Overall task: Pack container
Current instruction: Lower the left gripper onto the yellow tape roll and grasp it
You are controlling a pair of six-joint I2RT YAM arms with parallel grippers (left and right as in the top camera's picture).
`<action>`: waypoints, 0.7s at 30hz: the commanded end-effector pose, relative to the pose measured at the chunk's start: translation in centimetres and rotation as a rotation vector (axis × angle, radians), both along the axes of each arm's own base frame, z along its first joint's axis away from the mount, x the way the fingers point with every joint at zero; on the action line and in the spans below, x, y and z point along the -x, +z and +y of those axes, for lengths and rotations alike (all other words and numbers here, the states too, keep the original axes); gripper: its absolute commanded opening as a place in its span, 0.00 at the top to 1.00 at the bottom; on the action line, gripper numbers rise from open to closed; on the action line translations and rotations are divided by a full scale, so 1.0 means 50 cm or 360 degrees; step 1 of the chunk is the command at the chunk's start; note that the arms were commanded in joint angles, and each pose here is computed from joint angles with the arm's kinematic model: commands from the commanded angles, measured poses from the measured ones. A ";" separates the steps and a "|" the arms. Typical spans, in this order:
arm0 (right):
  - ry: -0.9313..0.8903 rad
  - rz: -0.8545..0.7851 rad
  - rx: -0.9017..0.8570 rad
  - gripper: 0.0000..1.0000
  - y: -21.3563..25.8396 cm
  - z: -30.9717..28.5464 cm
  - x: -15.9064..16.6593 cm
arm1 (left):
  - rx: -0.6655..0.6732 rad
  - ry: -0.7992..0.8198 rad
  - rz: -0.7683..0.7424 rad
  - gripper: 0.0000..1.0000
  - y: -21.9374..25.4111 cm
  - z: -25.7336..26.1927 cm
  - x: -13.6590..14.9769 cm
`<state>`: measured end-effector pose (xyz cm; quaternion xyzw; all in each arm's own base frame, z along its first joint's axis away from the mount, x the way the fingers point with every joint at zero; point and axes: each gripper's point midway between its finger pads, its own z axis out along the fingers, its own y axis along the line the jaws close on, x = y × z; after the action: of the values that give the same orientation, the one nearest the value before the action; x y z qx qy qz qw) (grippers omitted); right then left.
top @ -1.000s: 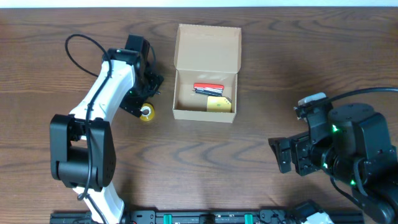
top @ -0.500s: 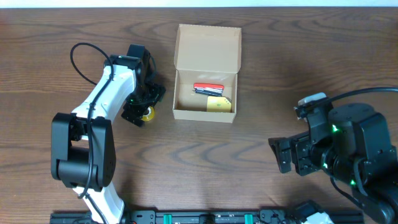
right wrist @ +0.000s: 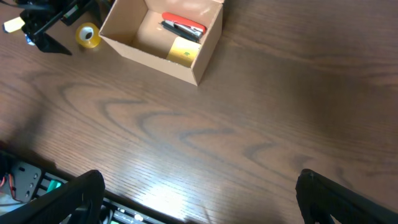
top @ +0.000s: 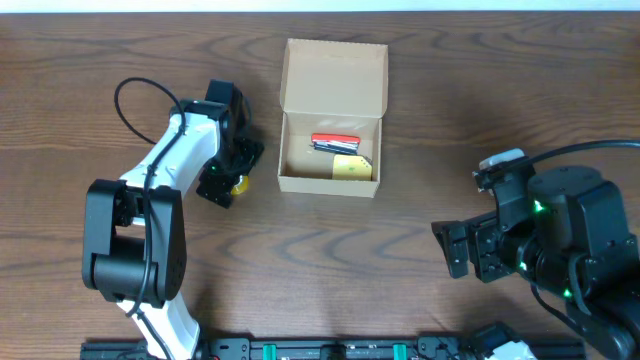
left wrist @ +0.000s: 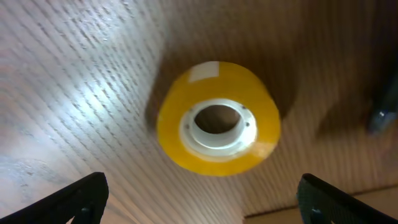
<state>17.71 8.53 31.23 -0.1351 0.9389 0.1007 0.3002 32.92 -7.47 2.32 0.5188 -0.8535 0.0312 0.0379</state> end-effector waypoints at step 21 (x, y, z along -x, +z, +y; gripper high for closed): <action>-0.0009 -0.0028 0.0013 0.01 0.008 -0.006 -0.002 | -0.0172 0.0120 -0.0054 0.03 -0.032 0.045 -0.005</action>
<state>17.72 8.53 31.24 -0.1351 0.9388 0.1007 0.3004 33.40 -6.08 1.03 0.5431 -0.8396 0.0105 -0.0005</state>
